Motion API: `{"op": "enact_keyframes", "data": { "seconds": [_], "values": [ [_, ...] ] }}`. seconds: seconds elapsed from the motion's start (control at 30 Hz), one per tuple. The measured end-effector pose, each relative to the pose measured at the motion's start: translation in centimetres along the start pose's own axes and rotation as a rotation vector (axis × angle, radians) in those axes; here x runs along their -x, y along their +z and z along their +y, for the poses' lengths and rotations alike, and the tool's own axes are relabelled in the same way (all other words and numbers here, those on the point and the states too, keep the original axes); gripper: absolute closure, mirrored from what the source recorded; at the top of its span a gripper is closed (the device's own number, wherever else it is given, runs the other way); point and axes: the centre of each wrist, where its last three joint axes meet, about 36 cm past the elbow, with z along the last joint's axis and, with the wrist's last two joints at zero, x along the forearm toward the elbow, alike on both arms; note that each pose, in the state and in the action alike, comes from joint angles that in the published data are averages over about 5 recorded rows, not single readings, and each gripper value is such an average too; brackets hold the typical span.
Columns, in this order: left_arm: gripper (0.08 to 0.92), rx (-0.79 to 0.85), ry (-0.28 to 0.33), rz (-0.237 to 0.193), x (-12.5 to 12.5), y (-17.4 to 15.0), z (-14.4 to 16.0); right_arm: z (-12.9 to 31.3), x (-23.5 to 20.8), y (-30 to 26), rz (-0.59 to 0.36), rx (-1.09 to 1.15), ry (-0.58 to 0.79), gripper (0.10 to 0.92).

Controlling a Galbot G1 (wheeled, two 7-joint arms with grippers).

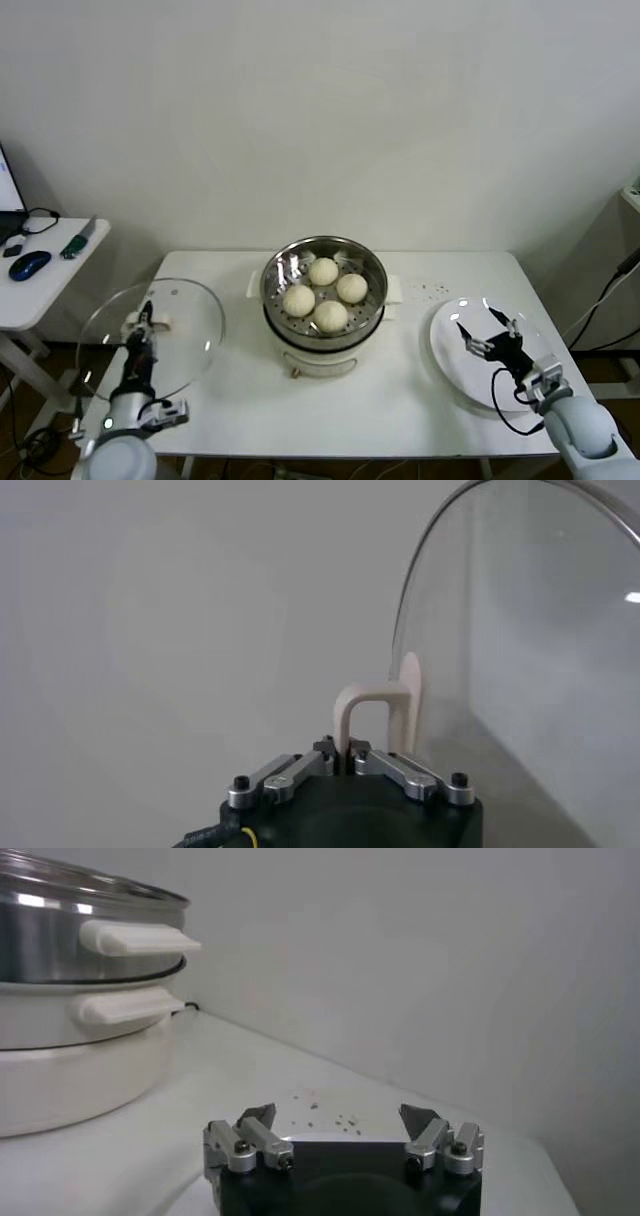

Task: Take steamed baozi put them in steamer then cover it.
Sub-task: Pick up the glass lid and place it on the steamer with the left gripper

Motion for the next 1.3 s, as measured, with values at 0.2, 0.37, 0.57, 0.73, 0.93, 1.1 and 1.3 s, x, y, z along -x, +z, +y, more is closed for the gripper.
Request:
{"op": "enact_keyframes", "data": {
  "seconds": [0.2, 0.37, 0.57, 0.73, 0.93, 1.1, 1.3],
  "values": [
    [0.852, -0.019, -0.062, 0.012, -0.3, -1.1, 3.3, 0.0, 0.6, -0.1, 0.007, -0.015, -0.010, 0.200],
    [0.852, -0.036, -0.100, -0.016, 0.1, -3.1, 5.8, 0.2, 1.2, -0.3, 0.008, -0.027, -0.027, 0.200],
    [0.852, -0.068, -0.092, -0.055, 0.6, -6.5, 7.8, 0.4, 2.0, -0.1, 0.010, -0.031, -0.037, 0.200],
    [0.852, -0.092, -0.069, -0.085, 1.2, -9.9, 8.8, 0.6, 2.4, 0.4, 0.019, -0.032, -0.040, 0.200],
    [0.852, -0.112, -0.054, -0.125, 2.2, -14.1, 9.6, 0.4, 2.3, 0.9, 0.029, -0.038, -0.038, 0.200],
    [0.852, -0.130, -0.056, -0.161, 3.0, -17.5, 10.0, 0.0, 2.0, 1.2, 0.032, -0.041, -0.030, 0.200],
    [0.852, -0.157, -0.053, -0.205, 3.3, -22.0, 10.5, -0.6, 1.4, 1.5, 0.030, -0.039, -0.015, 0.200]
  ]
}}
